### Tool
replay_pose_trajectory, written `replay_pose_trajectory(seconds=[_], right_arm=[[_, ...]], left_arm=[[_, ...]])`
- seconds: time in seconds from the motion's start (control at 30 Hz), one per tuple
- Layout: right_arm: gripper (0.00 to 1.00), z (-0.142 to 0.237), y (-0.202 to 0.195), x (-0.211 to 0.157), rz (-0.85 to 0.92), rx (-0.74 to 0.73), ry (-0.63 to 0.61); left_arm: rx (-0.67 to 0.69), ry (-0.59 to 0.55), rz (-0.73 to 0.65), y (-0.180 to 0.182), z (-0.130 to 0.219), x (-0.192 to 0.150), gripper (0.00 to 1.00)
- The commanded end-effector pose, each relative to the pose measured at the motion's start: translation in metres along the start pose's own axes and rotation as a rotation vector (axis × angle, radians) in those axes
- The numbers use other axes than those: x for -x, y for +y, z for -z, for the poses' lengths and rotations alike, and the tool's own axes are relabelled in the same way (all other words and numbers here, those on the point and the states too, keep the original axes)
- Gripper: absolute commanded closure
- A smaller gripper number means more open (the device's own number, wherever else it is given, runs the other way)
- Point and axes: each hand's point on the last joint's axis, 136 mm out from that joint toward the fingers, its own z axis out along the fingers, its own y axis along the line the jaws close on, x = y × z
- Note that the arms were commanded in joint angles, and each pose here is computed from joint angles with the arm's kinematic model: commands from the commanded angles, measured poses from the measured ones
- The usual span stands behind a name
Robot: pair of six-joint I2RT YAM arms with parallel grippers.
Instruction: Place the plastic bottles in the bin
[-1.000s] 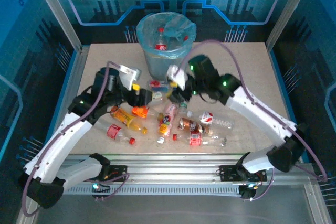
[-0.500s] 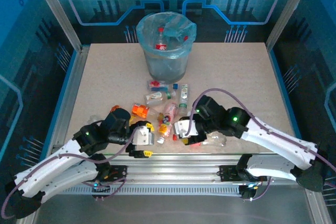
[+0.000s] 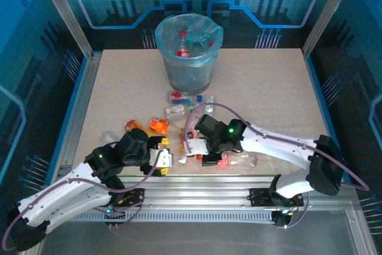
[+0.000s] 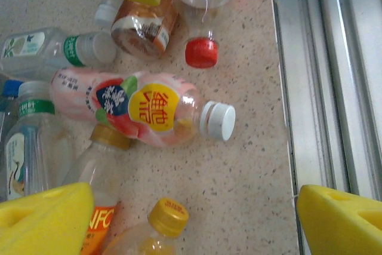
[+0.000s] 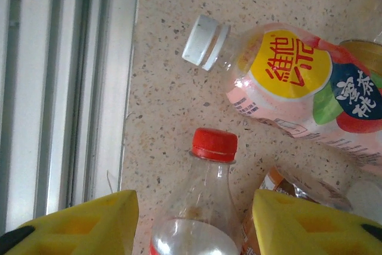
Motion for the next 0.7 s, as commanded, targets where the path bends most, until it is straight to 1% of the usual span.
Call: replay_pose_trajectory(seconds=[0.0, 0.23, 0.67], right_arm=[[0.46, -0.005, -0.007, 0.007, -0.027, -0.032, 0.034], [0.48, -0.028, -0.004, 0.008, -0.018, -0.006, 0.100], [0.49, -0.058, -0.003, -0.004, -0.016, 0.041, 0.203]], left_arm=[[0.039, 0.040, -0.008, 0.002, 0.003, -0.011, 0.11], [0.079, 0.029, 0.011, 0.011, 0.009, -0.007, 0.11], [0.080, 0.028, 0.023, 0.012, 0.012, -0.006, 0.11]])
